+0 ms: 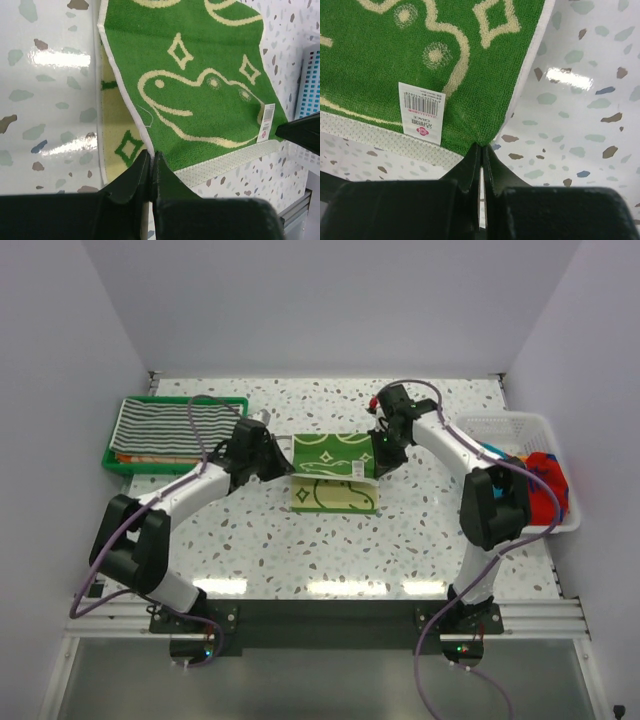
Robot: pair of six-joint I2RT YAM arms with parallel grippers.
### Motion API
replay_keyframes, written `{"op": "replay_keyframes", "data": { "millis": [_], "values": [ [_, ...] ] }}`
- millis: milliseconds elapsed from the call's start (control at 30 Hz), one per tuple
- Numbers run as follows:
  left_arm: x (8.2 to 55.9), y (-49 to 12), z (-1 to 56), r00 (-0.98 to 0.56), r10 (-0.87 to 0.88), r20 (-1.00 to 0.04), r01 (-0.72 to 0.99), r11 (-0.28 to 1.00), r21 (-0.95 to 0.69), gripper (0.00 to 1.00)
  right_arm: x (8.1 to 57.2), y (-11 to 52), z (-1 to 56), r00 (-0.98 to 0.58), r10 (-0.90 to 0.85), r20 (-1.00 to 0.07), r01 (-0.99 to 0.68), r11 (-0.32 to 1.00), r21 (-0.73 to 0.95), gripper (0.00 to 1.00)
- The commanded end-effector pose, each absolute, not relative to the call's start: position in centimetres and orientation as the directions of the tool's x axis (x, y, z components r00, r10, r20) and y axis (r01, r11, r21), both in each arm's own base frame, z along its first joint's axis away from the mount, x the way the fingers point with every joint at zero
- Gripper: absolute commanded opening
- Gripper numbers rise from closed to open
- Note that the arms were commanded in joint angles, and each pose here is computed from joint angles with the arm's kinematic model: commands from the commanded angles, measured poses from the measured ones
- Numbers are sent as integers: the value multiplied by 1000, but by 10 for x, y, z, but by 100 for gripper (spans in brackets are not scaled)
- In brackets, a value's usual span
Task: Fold and stack the towels
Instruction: Fold the towel
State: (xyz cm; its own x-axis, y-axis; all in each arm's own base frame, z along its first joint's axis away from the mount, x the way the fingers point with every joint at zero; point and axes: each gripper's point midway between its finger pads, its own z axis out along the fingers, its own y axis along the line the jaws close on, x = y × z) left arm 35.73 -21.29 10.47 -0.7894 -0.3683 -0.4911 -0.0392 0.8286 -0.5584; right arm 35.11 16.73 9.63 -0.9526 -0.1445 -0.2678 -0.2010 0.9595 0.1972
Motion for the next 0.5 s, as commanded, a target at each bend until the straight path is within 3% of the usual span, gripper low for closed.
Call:
{"op": "replay_keyframes", "data": {
  "millis": [0, 200, 467],
  "values": [
    [348, -198, 105, -766, -362, -531, -39, 851, -524, 0, 331, 155, 97, -953, -165, -254, -204, 970, 134, 0],
    [316, -200, 55, -829, -301, -471, -47, 877, -478, 0, 304, 152, 53, -969, -162, -185, -186, 975, 122, 0],
    [295, -208, 18, -862, -234, -450, -40, 916, -400, 0, 304, 145, 20, -971, -164, -174, -180, 980, 80, 0]
  ]
}}
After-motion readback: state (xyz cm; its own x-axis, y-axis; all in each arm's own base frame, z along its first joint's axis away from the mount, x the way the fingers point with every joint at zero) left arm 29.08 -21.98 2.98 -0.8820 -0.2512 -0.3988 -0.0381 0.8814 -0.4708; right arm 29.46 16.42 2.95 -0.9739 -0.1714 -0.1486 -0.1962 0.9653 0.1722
